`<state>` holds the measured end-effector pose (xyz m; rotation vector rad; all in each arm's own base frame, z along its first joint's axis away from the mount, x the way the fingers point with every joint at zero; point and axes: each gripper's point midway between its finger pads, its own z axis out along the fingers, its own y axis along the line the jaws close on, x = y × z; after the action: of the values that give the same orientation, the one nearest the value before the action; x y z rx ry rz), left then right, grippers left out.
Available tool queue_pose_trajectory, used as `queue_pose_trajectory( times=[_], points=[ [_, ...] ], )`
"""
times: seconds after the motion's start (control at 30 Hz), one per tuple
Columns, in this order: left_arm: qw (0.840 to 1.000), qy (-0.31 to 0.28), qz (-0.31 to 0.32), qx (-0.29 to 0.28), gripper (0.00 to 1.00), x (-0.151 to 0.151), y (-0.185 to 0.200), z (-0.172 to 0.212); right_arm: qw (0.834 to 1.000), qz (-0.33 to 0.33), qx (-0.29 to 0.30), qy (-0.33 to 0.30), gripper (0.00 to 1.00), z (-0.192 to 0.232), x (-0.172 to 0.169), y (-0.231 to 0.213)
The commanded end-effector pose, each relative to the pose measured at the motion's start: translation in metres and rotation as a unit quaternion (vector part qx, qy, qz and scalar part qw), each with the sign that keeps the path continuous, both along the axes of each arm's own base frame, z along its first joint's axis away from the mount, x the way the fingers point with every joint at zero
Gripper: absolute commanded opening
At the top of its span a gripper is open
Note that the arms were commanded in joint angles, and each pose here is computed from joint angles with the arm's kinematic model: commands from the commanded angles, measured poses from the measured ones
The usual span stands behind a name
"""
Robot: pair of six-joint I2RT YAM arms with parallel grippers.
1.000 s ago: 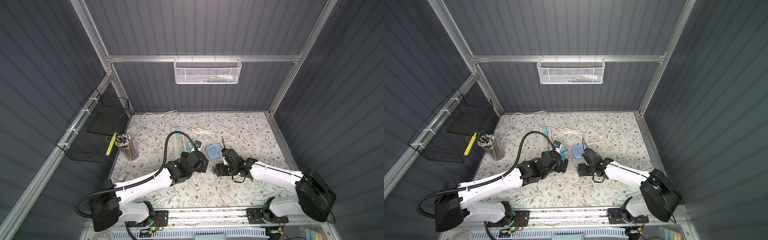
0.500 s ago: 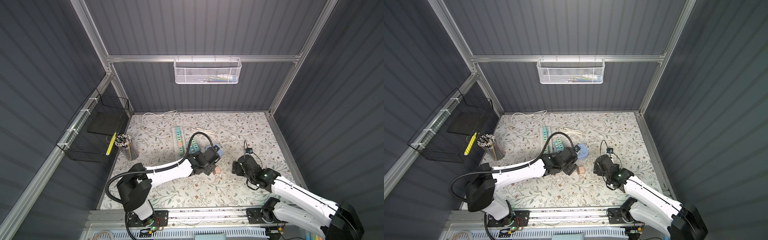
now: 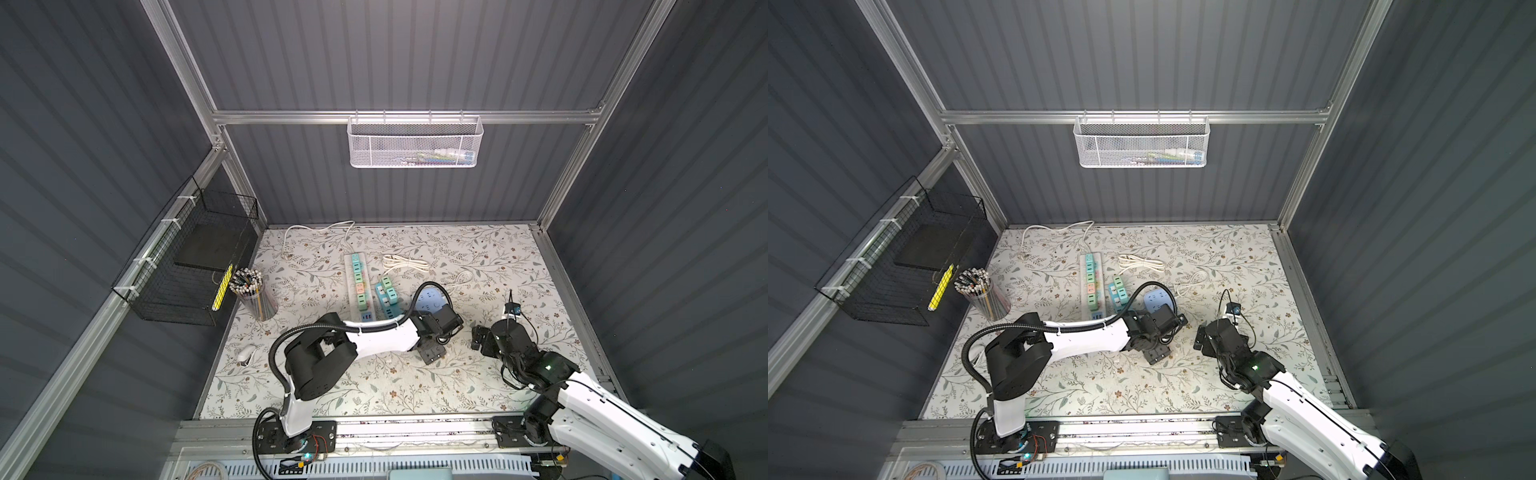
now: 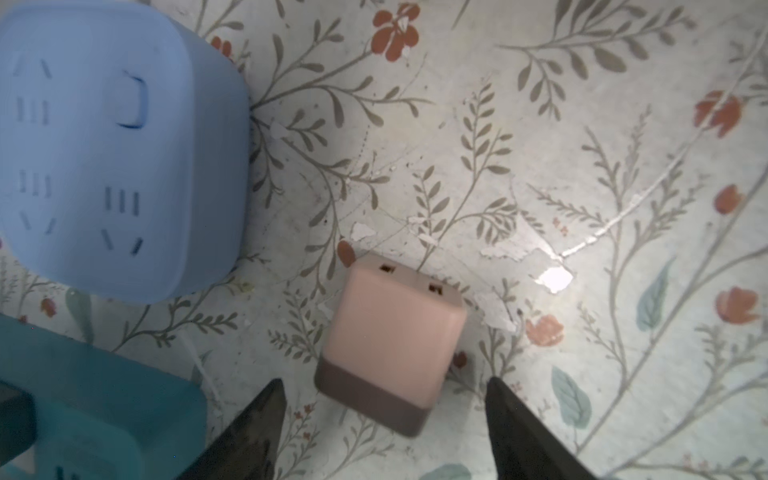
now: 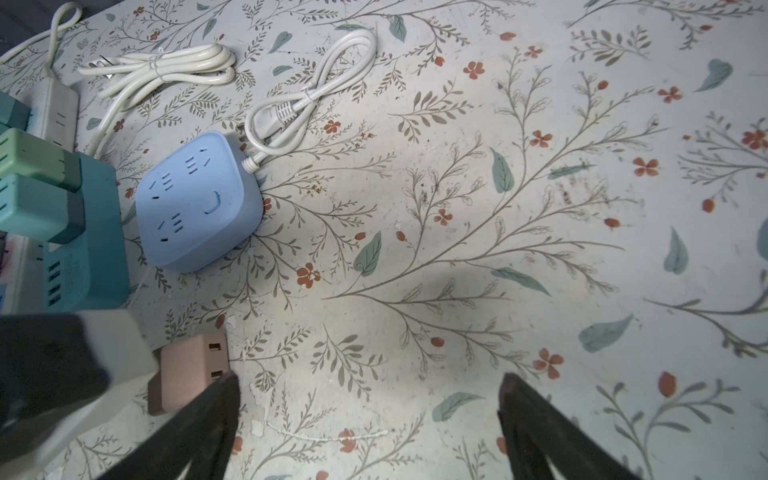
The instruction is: Insert the plug
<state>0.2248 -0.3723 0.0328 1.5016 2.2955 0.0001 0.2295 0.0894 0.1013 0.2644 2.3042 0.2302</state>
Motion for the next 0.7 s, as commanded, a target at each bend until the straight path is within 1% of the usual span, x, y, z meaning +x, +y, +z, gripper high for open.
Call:
queue_pose_trajectory(
  times=[0.0,0.07,0.13,0.17,0.23,0.37,0.5,0.53,0.6,0.67],
  points=[
    [1.000,0.011,-0.019,0.017,0.70,-0.001,-0.001,-0.007,1.000,0.011,0.006,0.004,0.96,-0.003,-0.003,0.003],
    [1.000,0.008,-0.020,0.014,0.62,0.001,-0.004,-0.009,1.000,0.016,0.008,0.004,0.95,-0.002,-0.003,0.004],
    [1.000,0.012,-0.018,0.012,0.46,0.000,-0.007,-0.010,1.000,0.016,0.010,0.000,0.95,0.000,-0.003,0.004],
    [1.000,0.018,-0.014,0.011,0.44,-0.001,-0.007,-0.011,1.000,0.018,0.011,-0.002,0.95,0.001,-0.003,0.004],
    [0.999,0.032,-0.013,0.007,0.42,-0.004,-0.010,-0.012,1.000,0.021,0.011,-0.005,0.95,0.003,-0.003,0.005],
    [0.999,0.049,-0.009,0.002,0.42,-0.010,-0.009,-0.014,1.000,0.023,0.012,-0.009,0.95,0.006,-0.002,0.006],
    [0.999,0.029,0.005,-0.012,0.39,-0.005,-0.008,-0.004,1.000,0.026,0.010,-0.010,0.94,0.009,-0.002,0.006],
    [0.999,0.016,0.010,-0.026,0.36,-0.002,-0.009,0.003,0.999,0.029,0.012,-0.011,0.94,0.012,-0.002,0.007],
    [0.997,-0.023,0.022,-0.074,0.32,0.008,-0.015,0.027,0.999,0.040,0.019,-0.015,0.93,0.019,-0.003,0.011],
    [0.987,-0.064,0.028,-0.144,0.31,0.014,-0.020,0.054,0.997,0.063,0.039,-0.024,0.93,0.030,-0.004,0.020]
  ],
)
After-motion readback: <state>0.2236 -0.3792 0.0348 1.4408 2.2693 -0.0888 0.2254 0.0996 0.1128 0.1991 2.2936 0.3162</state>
